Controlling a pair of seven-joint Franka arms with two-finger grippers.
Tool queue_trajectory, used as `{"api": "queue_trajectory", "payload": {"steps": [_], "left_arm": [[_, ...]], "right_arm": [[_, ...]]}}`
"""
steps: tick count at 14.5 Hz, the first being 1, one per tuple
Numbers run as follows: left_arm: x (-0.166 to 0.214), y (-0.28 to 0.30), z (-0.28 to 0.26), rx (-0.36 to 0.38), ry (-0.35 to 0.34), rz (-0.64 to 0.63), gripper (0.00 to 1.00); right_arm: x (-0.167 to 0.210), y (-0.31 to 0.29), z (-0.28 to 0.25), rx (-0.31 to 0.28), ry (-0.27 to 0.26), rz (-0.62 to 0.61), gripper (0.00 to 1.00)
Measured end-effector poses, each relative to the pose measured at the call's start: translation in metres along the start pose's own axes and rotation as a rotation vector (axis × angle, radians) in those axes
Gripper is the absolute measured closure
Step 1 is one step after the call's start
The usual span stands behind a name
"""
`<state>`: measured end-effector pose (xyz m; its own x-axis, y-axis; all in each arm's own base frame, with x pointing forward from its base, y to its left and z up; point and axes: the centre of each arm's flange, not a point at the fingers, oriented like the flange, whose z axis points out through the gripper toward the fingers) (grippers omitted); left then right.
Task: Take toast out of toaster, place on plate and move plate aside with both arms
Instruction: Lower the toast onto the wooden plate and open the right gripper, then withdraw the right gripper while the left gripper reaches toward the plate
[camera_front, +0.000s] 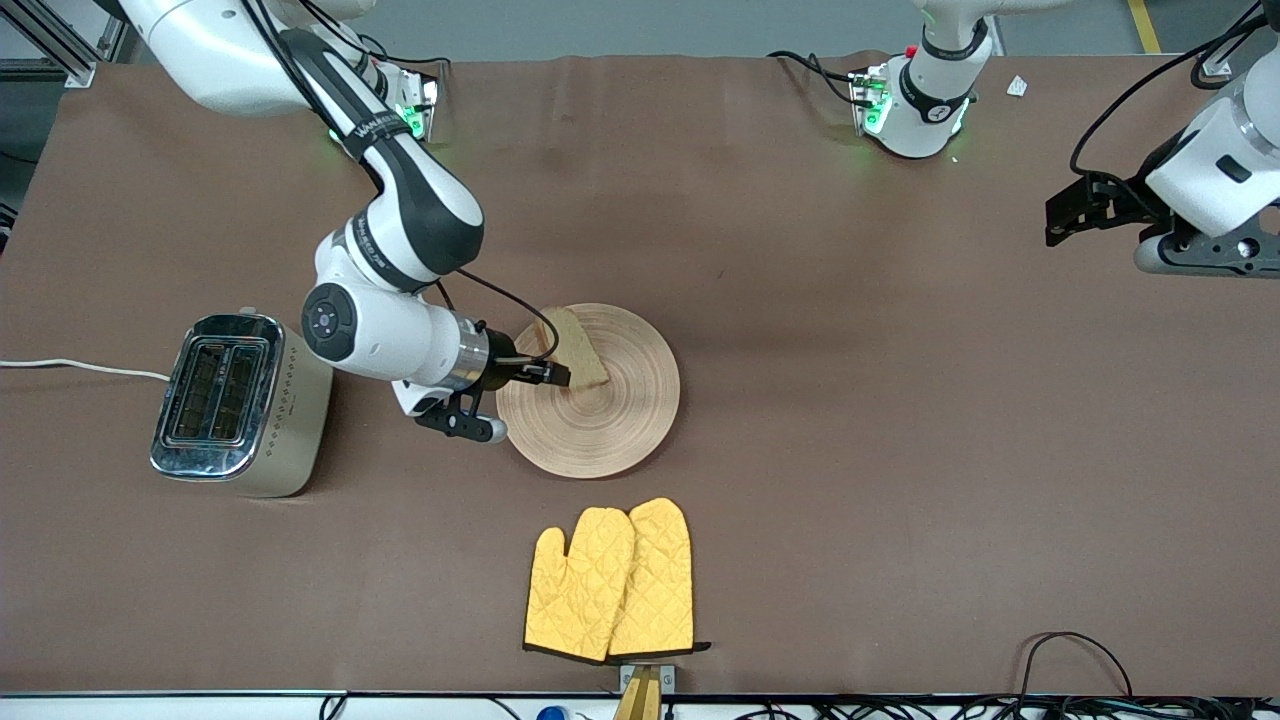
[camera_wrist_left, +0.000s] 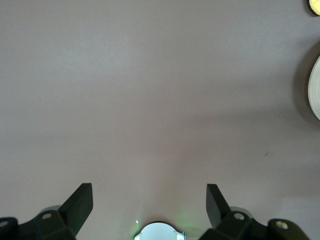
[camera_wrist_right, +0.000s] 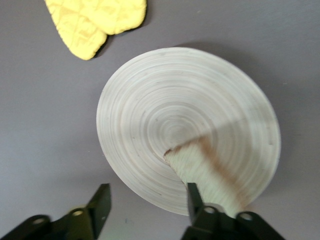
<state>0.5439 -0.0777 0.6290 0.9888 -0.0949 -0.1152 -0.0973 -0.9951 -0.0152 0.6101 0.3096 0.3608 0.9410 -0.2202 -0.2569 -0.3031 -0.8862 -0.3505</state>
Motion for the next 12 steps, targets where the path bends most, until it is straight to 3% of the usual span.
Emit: {"api": "queue_trajectory", "payload": {"steps": [3, 5, 9, 12], "left_arm": [[0.004, 0.000, 0.006, -0.001, -0.012, 0.001, 0.00], [0.007, 0.001, 0.010, -0.002, -0.019, 0.003, 0.00], [0.015, 0.007, 0.022, -0.006, -0.037, 0.015, 0.00], [0.037, 0.025, 0.052, -0.087, -0.046, 0.041, 0.00]], "right_arm": [[0.019, 0.027, -0.057, -0.111, 0.056, -0.027, 0.00], [0.029, 0.049, -0.102, -0.178, 0.086, -0.056, 0.00], [0.058, 0.124, -0.176, -0.256, 0.081, -0.192, 0.00], [0.068, 0.189, -0.234, -0.297, 0.096, -0.299, 0.00]]}}
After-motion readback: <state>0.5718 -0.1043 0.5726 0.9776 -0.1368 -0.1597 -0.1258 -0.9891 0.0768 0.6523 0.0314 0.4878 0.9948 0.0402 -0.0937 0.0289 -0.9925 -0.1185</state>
